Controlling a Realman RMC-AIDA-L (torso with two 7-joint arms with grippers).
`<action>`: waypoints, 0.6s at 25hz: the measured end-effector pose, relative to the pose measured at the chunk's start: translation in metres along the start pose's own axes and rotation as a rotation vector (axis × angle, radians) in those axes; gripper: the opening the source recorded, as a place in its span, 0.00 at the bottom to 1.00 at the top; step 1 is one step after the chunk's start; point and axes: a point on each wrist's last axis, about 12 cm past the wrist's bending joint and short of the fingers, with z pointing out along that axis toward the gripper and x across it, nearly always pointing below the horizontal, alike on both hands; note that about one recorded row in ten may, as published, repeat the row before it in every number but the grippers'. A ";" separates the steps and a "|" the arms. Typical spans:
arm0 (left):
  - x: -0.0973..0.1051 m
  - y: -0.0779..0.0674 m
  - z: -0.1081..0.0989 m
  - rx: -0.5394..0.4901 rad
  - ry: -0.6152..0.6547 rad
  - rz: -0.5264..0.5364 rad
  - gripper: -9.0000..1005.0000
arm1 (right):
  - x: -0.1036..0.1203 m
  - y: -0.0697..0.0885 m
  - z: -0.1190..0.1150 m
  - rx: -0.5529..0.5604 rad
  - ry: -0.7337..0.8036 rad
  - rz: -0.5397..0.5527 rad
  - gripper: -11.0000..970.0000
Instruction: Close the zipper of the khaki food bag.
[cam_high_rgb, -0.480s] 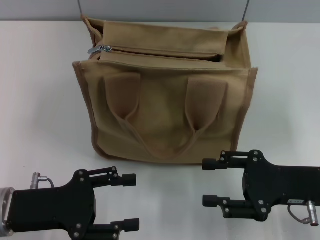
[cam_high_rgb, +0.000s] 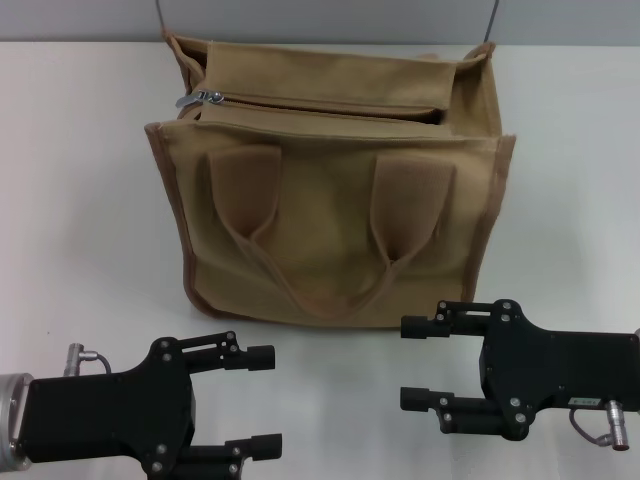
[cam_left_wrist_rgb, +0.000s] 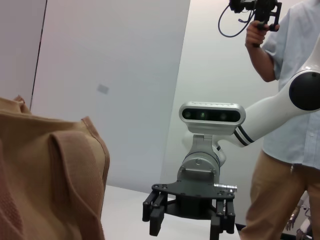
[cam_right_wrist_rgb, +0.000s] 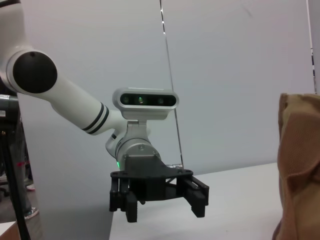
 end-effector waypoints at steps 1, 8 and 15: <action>0.000 0.000 0.000 -0.002 -0.001 0.002 0.73 | 0.001 0.000 0.000 0.003 0.001 0.001 0.67; -0.003 0.002 -0.011 -0.152 -0.101 0.026 0.73 | 0.003 0.003 0.004 0.008 -0.008 -0.002 0.67; -0.007 0.014 -0.037 -0.505 -0.331 0.011 0.72 | 0.008 0.010 0.007 0.005 -0.043 -0.018 0.67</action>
